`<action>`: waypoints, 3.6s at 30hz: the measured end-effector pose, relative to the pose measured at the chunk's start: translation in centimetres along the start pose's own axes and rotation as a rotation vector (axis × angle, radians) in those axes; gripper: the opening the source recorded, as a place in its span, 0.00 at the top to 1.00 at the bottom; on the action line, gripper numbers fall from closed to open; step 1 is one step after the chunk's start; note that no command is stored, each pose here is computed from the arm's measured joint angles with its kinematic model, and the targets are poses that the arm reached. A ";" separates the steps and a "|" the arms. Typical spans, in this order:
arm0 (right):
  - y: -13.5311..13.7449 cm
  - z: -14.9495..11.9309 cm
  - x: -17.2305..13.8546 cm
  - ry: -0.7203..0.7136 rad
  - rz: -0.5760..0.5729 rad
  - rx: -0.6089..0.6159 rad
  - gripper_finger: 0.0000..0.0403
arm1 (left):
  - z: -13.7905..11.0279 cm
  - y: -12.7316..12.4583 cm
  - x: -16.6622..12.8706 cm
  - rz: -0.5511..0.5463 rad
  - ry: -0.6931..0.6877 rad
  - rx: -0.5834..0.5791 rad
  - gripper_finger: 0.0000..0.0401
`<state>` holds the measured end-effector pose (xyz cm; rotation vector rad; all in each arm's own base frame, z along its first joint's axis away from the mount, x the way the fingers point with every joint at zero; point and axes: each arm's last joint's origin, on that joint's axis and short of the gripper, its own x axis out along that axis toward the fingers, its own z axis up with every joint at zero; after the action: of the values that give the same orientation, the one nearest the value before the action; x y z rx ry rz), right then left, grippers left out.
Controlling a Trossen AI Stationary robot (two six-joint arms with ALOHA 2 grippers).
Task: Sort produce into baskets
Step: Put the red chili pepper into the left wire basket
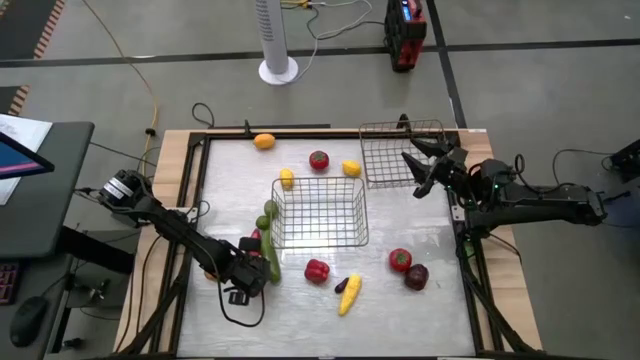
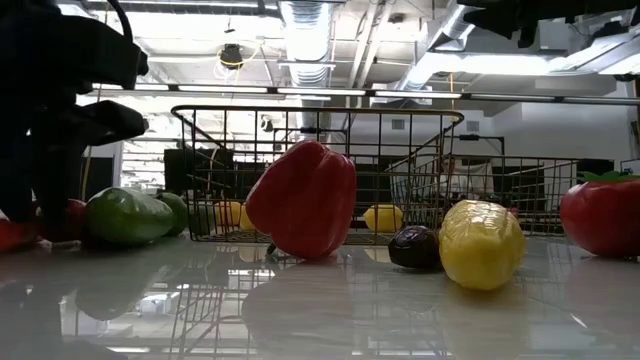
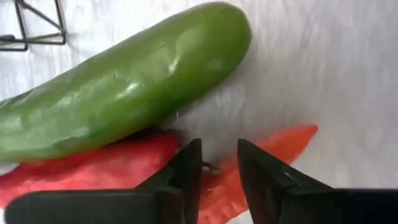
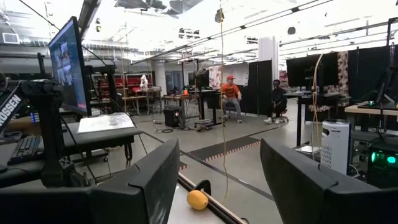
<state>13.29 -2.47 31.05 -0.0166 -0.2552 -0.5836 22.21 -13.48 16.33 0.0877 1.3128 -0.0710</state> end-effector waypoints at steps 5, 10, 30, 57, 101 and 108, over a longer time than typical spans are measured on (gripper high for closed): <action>0.0 0.0 0.0 0.000 0.000 -0.002 0.37 | -0.1 0.1 0.0 0.008 0.008 0.009 0.88; 0.0 0.0 0.0 0.000 0.000 -0.002 0.37 | -0.2 0.1 0.0 0.006 0.016 0.012 0.98; 0.0 0.0 0.0 0.001 0.000 -0.002 0.37 | 2.0 1.9 -7.3 0.042 0.318 -0.021 1.00; 0.0 0.0 0.0 0.001 0.000 -0.001 0.37 | 8.4 6.1 -10.4 0.443 -0.101 0.329 1.00; 1.4 -0.4 -0.7 0.054 0.113 0.025 0.37 | 12.3 14.6 -10.7 0.075 -0.460 0.308 0.95; 1.4 -0.4 -0.7 0.054 0.113 0.024 0.37 | 12.3 14.1 -10.8 0.070 -0.462 0.307 0.95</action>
<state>13.56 -0.93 30.58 0.0083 -0.2073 -0.4674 32.76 -0.67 30.18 0.3578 0.8285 -0.2200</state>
